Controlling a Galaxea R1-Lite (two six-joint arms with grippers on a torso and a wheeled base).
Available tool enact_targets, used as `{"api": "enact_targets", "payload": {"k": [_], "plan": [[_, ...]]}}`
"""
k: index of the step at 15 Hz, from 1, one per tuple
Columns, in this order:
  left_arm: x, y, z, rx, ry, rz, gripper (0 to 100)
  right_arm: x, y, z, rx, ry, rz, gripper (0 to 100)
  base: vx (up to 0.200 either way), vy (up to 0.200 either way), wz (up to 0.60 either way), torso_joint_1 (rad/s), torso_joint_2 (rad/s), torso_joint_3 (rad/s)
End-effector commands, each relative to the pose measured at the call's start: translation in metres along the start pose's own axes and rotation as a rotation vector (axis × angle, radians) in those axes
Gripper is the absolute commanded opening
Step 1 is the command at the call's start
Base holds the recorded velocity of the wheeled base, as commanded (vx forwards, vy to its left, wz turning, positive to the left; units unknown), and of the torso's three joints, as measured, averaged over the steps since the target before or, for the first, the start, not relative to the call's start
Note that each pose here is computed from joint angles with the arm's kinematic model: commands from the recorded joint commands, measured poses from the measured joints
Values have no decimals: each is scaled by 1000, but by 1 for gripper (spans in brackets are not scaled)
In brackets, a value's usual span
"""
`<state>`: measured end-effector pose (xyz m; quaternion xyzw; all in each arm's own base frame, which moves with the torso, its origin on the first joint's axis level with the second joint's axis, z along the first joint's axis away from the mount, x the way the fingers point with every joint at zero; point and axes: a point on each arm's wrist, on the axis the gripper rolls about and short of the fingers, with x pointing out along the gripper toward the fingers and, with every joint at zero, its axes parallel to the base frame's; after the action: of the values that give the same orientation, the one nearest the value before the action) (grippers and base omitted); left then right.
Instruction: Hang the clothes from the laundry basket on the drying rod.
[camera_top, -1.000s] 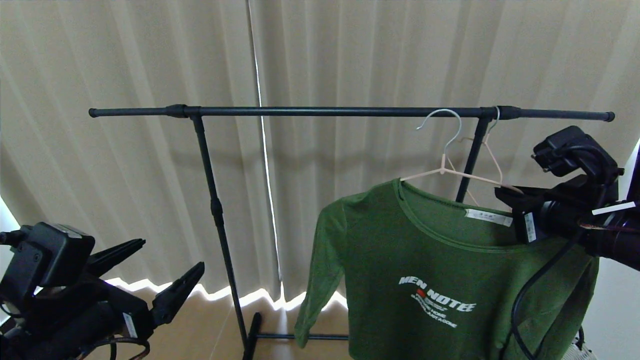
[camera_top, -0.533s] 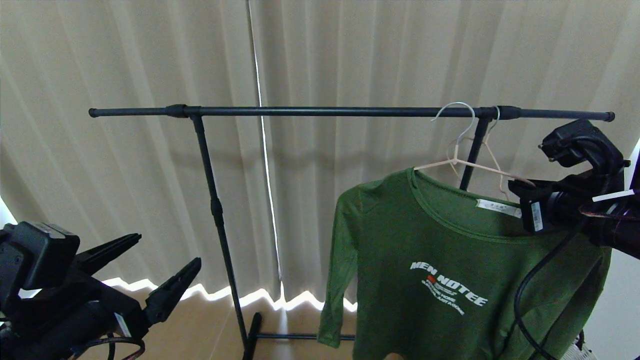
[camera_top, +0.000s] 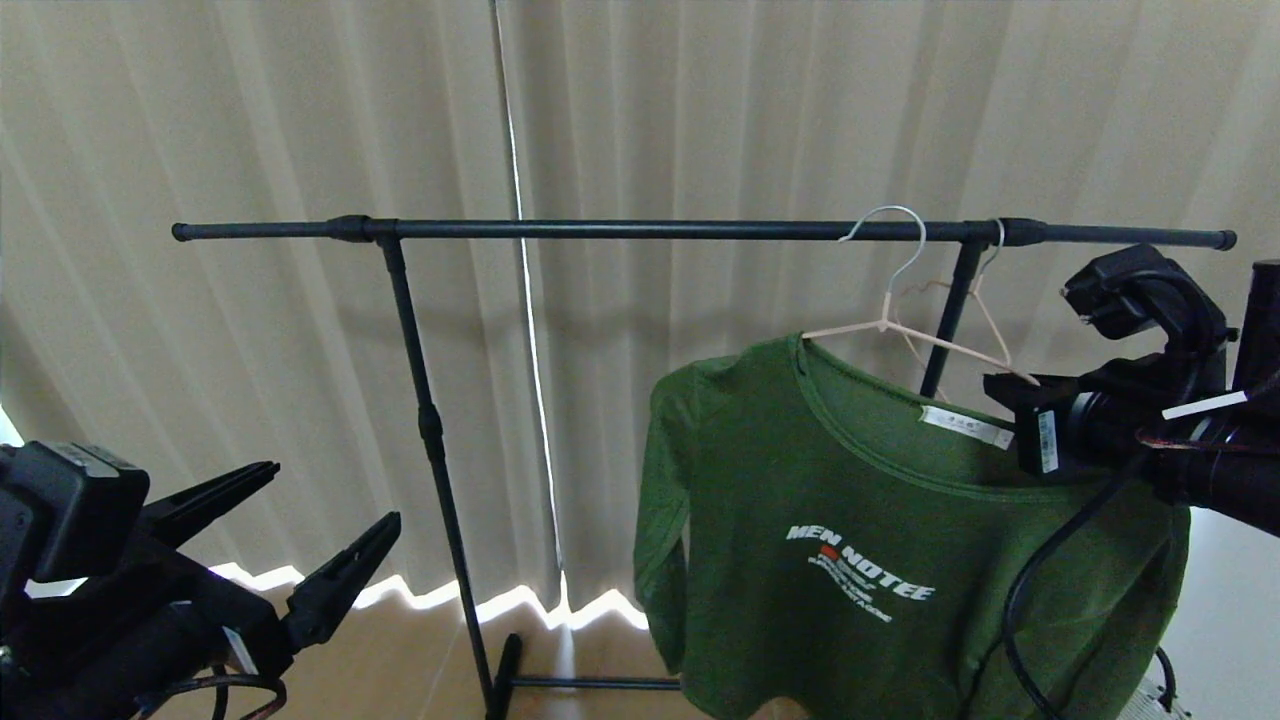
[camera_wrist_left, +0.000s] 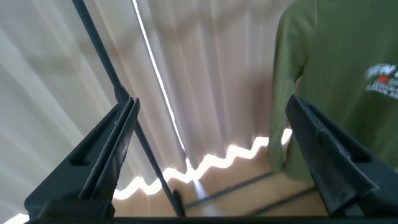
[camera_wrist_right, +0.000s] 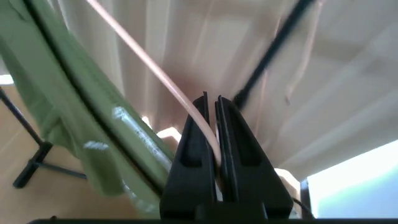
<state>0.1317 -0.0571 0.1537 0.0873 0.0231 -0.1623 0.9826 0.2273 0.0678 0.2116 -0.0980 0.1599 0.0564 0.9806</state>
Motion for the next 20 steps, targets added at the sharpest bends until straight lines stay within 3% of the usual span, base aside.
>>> {"api": "enact_targets", "payload": {"k": [1, 11, 13, 16, 20], "plan": [[0, 0, -2, 3, 9, 0, 100, 2, 2, 2, -1, -3, 7, 0, 200, 0, 0, 7, 2, 7], [-5, -3, -7, 67, 19, -17, 100, 23, 6, 7, 0, 17, 6, 0, 200, 0, 0, 2, 3, 1], [-5, -3, -7, 69, 20, -20, 100, 27, 7, 10, 0, 14, 4, 0, 0, 0, 0, 0, 0, 0], [-8, -5, -8, 69, 17, -38, 100, 35, 7, 10, -5, 38, -95, 0, 0, 0, 0, 0, 0, 0], [-8, -6, -8, 69, 19, -40, 100, 34, 11, 12, -11, 34, -101, 0, 0, 0, 0, 0, 0, 0]]}}
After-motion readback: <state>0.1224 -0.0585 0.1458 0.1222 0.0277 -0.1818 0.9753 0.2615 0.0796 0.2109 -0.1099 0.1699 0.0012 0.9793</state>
